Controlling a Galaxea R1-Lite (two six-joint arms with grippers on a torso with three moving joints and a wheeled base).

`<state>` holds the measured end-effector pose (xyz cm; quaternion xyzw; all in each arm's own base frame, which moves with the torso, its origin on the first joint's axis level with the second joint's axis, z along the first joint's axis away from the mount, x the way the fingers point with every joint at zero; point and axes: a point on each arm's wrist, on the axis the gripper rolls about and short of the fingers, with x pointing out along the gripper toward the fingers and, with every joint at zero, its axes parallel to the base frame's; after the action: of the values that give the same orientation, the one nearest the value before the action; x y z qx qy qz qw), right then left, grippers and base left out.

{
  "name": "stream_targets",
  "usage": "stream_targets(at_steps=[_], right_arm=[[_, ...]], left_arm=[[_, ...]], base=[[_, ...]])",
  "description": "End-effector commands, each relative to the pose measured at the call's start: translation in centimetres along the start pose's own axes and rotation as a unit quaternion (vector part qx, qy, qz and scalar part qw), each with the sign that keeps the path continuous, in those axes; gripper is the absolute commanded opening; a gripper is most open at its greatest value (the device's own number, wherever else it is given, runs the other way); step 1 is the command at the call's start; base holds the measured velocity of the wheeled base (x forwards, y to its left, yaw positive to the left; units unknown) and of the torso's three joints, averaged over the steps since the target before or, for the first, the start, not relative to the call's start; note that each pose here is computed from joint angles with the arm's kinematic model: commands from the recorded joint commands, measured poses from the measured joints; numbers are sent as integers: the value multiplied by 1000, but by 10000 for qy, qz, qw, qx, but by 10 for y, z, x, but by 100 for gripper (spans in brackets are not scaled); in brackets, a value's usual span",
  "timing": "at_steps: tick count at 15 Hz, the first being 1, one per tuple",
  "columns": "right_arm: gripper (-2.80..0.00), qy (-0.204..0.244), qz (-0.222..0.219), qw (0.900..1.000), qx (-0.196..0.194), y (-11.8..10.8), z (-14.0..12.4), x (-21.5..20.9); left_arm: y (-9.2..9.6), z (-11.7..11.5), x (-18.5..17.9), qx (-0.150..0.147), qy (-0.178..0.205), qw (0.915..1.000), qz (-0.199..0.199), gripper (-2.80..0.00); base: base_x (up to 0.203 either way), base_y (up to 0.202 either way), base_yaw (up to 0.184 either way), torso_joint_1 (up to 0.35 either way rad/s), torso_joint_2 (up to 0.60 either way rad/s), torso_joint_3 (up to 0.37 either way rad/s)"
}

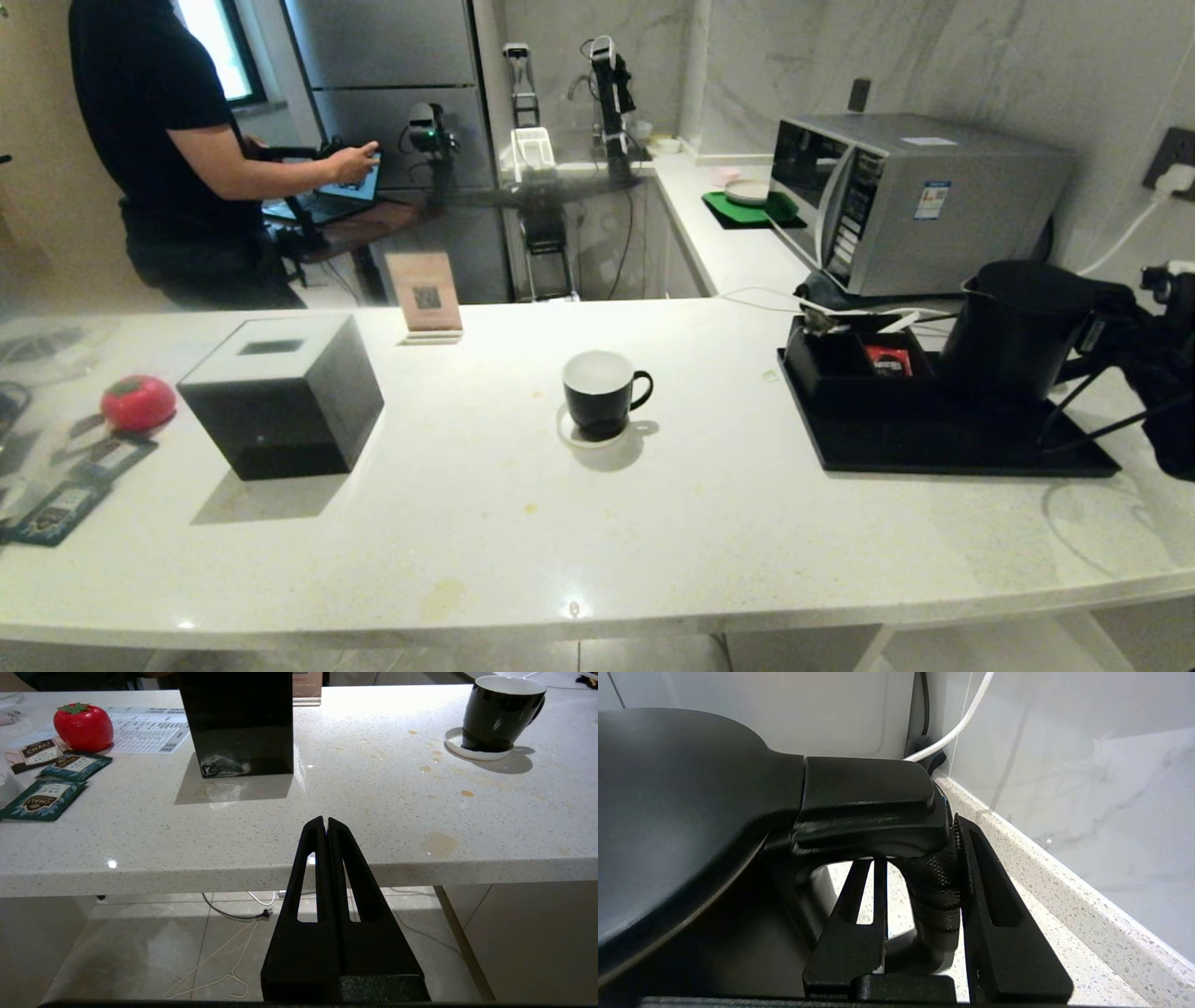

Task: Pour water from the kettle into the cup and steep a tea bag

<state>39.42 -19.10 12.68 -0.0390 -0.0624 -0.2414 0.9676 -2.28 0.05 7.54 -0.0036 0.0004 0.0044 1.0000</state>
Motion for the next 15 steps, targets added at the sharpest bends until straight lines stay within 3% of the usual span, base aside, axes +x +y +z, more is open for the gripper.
stream_targets(at_steps=[1, 15], right_arm=[[-280, -112, -9, 9999, 96, -1, 9, -2], [-280, 131, -28, 9991, 395, -3, 28, -33]], left_arm=[[0, 0, 0, -2, 11, 10000, 2, -280], [0, 0, 0, -2, 11, 10000, 2, -280]], base=[[0, 0, 0, 0, 0, 0], [0, 0, 0, 0, 0, 0]])
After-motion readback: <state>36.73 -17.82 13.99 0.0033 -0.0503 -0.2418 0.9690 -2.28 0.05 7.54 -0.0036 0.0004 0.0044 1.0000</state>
